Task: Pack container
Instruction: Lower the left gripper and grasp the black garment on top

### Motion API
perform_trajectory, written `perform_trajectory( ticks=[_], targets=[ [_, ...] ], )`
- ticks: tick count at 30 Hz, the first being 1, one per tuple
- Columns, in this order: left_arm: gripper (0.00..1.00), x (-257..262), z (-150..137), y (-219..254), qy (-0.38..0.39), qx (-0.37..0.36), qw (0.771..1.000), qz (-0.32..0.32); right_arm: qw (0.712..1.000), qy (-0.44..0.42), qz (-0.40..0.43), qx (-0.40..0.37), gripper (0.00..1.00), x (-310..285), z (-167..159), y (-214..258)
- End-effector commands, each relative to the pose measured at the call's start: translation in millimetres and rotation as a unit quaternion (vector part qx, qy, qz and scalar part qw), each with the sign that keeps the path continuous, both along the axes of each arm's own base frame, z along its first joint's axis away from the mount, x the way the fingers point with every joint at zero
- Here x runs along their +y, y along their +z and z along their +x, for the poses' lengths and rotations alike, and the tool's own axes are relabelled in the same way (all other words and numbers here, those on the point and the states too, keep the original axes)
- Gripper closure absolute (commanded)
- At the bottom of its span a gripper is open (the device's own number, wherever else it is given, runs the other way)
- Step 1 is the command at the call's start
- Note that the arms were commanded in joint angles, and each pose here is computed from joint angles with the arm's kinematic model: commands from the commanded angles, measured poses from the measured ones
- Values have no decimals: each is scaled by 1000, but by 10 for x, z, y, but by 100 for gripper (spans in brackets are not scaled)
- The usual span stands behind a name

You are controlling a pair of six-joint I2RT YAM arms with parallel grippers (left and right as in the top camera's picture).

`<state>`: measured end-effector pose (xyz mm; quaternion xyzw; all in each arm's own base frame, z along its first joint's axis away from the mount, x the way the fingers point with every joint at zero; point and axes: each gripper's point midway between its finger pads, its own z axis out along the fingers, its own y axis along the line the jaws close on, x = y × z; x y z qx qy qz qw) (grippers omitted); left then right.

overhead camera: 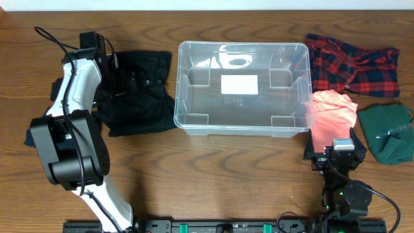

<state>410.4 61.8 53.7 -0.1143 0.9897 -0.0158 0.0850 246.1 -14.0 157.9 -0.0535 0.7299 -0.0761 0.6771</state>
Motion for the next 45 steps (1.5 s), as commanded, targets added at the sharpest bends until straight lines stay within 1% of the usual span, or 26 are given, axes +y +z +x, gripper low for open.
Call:
perform_trajectory(
  ticks=[1, 9, 11, 12, 14, 15, 16, 17, 19, 20, 22, 26, 27, 29, 31, 37, 43, 45],
  targets=[
    [2, 2, -67, -110, -1, 18, 1000, 11, 1000, 5, -5, 0, 1, 26, -1, -3],
    [2, -14, -159, -340, -2, 29, 1000, 9, 1000, 5, -5, 0, 1, 26, -1, -3],
    [6, -20, -197, -404, -2, 32, 999, 9, 1000, 5, -5, 0, 1, 26, -1, -3],
    [12, -24, -219, -426, -2, 34, 999, 8, 1000, 5, -5, 0, 1, 26, -1, -3],
    [37, -32, -270, -481, -2, 40, 999, 7, 1000, 5, -5, 0, 1, 26, -1, -3],
    [44, -33, -279, -490, -2, 41, 999, 7, 1000, 5, -5, 0, 1, 26, -1, -3],
    [48, -36, -294, -506, -2, 43, 999, 7, 1000, 5, -5, 0, 1, 26, -1, -3],
    [50, -38, -306, -519, -2, 44, 999, 6, 1000, 5, -5, 0, 1, 27, -1, -3],
    [52, -39, -312, -527, -2, 45, 999, 6, 1000, 5, -5, 0, 1, 26, -1, -3],
    [55, -41, -312, -527, -2, 45, 999, 6, 1000, 5, -5, 0, 1, 26, -1, -4],
    [65, -45, -310, -526, -2, 44, 999, 4, 1000, 5, -5, 0, 1, 26, -1, -3],
    [93, -69, -322, -510, -3, 46, 999, -2, 1000, 5, -5, 0, 1, 26, -1, -3],
    [94, -108, -316, -492, -4, 43, 999, -13, 1000, 5, -5, 0, 1, 26, -1, -3],
    [94, -184, -281, -421, -7, 34, 999, -35, 1000, 5, -5, 0, 1, 26, -1, -3],
    [94, -216, -227, -325, -9, 19, 999, -45, 1000, 5, -5, 0, 1, 26, -1, -3],
    [94, -202, -113, 73, -12, -33, 999, -37, 1000, 5, -5, 0, 1, 26, -1, -3],
    [94, -191, -44, 622, -14, -109, 994, -24, 1000, 5, -5, 0, 1, 26, -1, -3],
    [94, -192, -48, 727, -2, -121, 992, -26, 1000, 5, -5, 0, 1, 26, -1, -4]
  ],
)
